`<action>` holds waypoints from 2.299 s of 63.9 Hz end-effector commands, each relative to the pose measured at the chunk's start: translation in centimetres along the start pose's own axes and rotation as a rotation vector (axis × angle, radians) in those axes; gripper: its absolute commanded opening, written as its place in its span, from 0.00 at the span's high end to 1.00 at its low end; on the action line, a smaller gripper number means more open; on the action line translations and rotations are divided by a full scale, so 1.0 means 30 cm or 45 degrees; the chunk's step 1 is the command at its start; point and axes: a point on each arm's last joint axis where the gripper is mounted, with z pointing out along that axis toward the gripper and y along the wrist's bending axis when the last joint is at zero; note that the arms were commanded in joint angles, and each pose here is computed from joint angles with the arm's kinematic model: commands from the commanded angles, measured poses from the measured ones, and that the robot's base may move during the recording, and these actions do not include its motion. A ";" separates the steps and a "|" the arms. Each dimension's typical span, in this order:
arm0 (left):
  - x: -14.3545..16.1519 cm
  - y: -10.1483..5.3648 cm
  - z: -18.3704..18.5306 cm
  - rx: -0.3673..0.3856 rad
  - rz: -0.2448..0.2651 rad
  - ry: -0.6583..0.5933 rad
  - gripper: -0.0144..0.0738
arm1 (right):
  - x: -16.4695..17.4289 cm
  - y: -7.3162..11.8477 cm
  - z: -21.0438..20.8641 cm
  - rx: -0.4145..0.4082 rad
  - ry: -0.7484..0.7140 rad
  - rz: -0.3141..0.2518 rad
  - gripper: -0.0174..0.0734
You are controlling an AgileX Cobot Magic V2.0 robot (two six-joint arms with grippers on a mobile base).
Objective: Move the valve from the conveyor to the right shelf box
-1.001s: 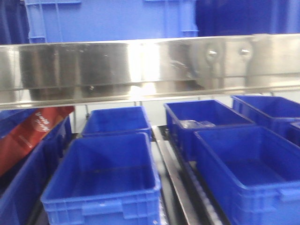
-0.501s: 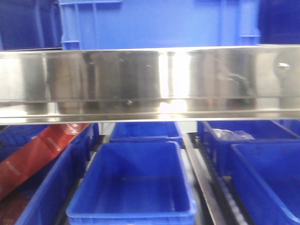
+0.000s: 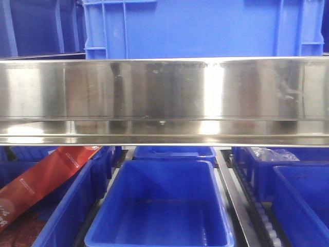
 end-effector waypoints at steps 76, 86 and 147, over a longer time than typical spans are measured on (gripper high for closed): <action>-0.028 -0.005 -0.011 0.019 -0.010 -0.097 0.96 | -0.058 -0.005 -0.017 0.025 -0.192 -0.011 0.98; -0.044 -0.001 -0.012 0.004 -0.011 -0.167 0.96 | -0.064 -0.006 -0.019 0.028 -0.216 -0.011 0.98; -0.477 -0.333 0.514 0.565 0.025 -0.090 0.96 | -0.548 0.141 0.256 -0.269 -0.303 -0.036 0.98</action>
